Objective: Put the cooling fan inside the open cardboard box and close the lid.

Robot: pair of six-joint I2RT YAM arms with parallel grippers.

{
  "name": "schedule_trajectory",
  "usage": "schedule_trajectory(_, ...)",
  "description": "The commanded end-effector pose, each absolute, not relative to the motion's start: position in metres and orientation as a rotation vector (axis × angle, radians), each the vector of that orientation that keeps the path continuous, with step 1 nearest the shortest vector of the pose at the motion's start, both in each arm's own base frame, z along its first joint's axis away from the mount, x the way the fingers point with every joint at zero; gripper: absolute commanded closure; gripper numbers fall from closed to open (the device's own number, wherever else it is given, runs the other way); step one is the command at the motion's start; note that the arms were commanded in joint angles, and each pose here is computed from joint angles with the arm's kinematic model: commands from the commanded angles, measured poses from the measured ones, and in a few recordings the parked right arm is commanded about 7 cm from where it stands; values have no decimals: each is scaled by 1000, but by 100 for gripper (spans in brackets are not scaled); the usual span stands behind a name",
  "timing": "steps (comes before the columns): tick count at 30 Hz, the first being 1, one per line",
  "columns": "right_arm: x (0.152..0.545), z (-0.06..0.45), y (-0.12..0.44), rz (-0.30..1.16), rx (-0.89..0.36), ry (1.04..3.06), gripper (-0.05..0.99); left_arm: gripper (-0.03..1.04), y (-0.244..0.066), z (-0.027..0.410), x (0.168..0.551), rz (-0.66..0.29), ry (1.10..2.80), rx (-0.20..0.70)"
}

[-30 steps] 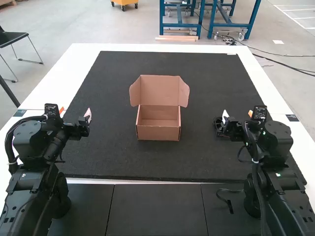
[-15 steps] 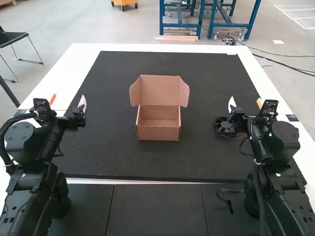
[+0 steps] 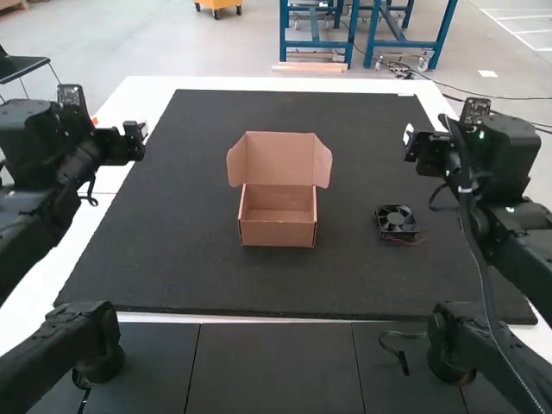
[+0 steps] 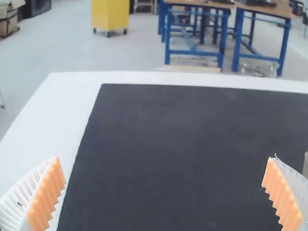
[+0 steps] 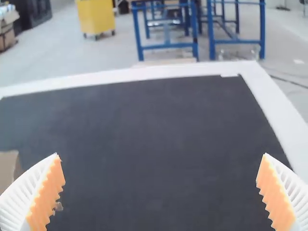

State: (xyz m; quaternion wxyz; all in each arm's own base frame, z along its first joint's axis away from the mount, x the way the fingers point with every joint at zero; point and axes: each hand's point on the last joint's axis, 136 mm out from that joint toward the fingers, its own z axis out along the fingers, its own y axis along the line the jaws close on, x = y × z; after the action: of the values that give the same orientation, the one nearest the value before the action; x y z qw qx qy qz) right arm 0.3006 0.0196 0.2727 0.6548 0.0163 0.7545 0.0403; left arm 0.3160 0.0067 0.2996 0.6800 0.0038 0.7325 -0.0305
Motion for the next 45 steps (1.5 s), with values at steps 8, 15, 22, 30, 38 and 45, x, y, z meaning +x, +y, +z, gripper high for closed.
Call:
schedule_trajectory(8, 306, 309, 16, 41, 38, 1962, 3, 4, 3, 296, 355, -44, 1884, 91)
schedule_trajectory(15, 292, 284, 4, 29, 143, 2141, 3, 4, -56, 306, 356, -207, 1904, 259)
schedule_trajectory(22, 289, 257, -9, -8, 204, 2226, 3, 4, -141, 294, 321, -414, 1974, 454)
schedule_trajectory(30, 300, 210, -22, -55, 121, 2396, 3, 4, -180, 275, 280, -503, 2082, 542)
schedule_trajectory(38, 311, 173, -42, -85, 194, 2526, 3, 4, -157, 275, 286, -449, 2102, 469)
schedule_trajectory(45, 314, 156, -48, -102, 169, 2586, 3, 4, -146, 270, 291, -405, 2110, 463)
